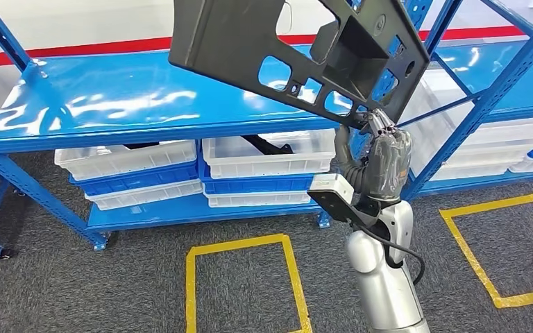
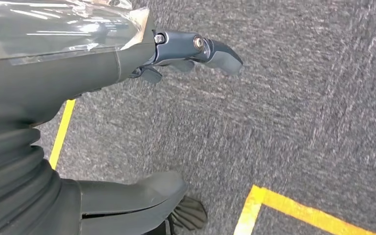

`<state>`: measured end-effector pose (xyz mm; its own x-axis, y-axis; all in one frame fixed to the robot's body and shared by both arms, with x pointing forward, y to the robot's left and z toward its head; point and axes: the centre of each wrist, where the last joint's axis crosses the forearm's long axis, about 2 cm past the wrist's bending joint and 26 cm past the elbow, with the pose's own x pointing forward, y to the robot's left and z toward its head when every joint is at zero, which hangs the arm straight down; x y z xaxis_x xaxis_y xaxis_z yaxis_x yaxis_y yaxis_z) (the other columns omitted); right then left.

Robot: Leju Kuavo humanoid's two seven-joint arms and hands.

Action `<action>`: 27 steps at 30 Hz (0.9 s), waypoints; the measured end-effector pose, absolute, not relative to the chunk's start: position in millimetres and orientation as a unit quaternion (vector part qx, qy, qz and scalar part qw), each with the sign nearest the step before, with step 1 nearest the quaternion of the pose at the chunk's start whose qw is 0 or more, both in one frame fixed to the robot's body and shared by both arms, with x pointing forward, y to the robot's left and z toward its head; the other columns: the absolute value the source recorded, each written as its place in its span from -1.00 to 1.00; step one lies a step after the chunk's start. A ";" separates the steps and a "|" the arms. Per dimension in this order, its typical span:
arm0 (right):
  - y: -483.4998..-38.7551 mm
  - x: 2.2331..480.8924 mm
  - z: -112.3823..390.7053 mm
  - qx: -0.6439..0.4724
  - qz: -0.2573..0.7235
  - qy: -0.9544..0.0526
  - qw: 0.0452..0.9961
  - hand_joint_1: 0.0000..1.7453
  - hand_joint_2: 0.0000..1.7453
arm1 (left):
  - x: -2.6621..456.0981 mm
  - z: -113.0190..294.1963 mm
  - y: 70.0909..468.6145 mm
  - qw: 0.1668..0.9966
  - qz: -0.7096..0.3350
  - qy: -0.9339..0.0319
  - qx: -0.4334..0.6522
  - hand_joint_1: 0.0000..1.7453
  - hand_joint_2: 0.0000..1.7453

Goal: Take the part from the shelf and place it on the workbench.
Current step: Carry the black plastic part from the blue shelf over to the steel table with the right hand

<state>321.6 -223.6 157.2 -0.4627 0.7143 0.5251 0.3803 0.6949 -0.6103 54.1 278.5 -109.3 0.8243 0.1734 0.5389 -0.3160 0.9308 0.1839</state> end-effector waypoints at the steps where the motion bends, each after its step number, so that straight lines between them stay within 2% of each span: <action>1: -224.7 320.5 156.8 -0.319 0.204 -0.833 0.405 1.00 1.00 | 54.3 -109.3 278.9 0.945 0.130 -0.267 0.134 -1.00 1.00; 9: -225.5 315.4 151.2 -0.241 0.180 -0.846 0.440 1.00 1.00 | 54.0 -109.4 280.8 0.943 0.153 -0.262 0.137 -1.00 1.00; 27: -220.8 328.6 154.9 -0.199 0.155 -0.853 0.458 1.00 1.00 | 58.6 -108.7 285.9 0.939 0.172 -0.257 0.151 -1.00 1.00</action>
